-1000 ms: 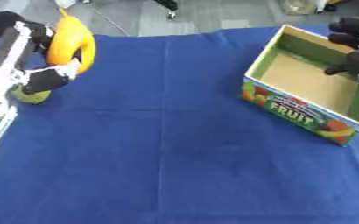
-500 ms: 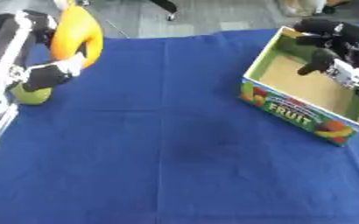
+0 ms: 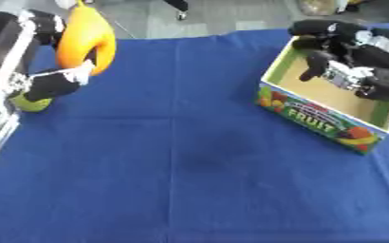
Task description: Pick up the objects with one hand, pass them to the other hand, and then place them into the box on the other side of the table.
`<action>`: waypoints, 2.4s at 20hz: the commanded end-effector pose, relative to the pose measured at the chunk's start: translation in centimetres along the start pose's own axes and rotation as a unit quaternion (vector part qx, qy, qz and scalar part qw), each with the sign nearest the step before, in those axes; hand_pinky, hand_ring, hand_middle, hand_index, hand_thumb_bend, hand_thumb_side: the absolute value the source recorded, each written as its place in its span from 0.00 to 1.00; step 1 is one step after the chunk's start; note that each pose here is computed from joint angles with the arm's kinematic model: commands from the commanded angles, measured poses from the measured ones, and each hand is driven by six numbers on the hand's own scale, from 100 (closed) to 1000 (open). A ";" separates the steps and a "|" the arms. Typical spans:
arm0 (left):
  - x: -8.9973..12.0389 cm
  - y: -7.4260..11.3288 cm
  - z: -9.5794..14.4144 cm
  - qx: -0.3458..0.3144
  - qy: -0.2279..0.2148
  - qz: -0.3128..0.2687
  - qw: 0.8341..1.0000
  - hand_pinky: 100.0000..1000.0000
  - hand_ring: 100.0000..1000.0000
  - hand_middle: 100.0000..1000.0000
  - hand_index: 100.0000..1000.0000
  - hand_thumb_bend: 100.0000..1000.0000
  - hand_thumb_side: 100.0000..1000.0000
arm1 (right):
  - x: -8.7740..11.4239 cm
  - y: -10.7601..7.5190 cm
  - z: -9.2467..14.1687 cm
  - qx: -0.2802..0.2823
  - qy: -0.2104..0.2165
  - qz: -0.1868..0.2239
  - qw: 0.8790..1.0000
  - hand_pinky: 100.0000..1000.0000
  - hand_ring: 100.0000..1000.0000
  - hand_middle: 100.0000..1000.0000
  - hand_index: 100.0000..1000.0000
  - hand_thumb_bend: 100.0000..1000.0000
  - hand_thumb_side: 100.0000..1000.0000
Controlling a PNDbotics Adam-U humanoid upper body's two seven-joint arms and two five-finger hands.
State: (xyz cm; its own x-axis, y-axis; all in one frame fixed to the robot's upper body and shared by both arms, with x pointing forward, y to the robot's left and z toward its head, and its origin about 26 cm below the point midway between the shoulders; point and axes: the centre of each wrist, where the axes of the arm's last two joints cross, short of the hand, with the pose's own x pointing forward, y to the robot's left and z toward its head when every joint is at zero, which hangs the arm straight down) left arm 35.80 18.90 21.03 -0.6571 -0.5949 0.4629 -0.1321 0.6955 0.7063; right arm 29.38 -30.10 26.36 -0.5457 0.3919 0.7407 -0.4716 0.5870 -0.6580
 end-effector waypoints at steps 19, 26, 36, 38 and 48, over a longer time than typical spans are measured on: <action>3.2 -1.0 -1.2 -0.044 -0.111 0.068 0.990 0.28 0.28 0.25 0.28 0.00 0.00 | 2.8 0.1 -2.7 0.049 -0.012 0.022 0.999 0.72 1.00 1.00 1.00 0.02 0.24; 4.2 -1.8 -1.9 -0.068 -0.139 0.100 0.983 0.28 0.28 0.25 0.27 0.00 0.00 | 3.3 0.5 -3.6 0.057 -0.023 0.024 0.998 0.72 1.00 1.00 1.00 0.02 0.21; 6.3 -2.7 -2.9 -0.083 -0.179 0.125 0.972 0.28 0.28 0.25 0.27 0.00 0.00 | 3.7 1.1 -4.5 0.075 -0.037 0.027 0.996 0.72 1.00 1.00 1.00 0.02 0.20; 6.7 -3.0 -3.0 -0.089 -0.186 0.128 0.970 0.28 0.28 0.25 0.27 0.00 0.00 | 3.8 1.2 -4.6 0.077 -0.039 0.028 0.996 0.73 1.00 1.00 1.00 0.02 0.20; 8.8 -3.6 -3.4 -0.104 -0.225 0.148 0.957 0.28 0.28 0.25 0.27 0.00 0.00 | 3.9 1.6 -5.0 0.081 -0.039 0.033 0.995 0.73 1.00 1.00 1.00 0.03 0.20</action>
State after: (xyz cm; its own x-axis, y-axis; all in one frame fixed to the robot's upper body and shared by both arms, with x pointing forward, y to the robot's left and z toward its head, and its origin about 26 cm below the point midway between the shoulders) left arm 33.48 10.08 23.26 -0.8839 -0.1444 0.4448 0.2369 0.6818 0.6921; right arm 30.28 -24.06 28.09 -0.6052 0.3575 0.7113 -0.5587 0.4457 -0.6994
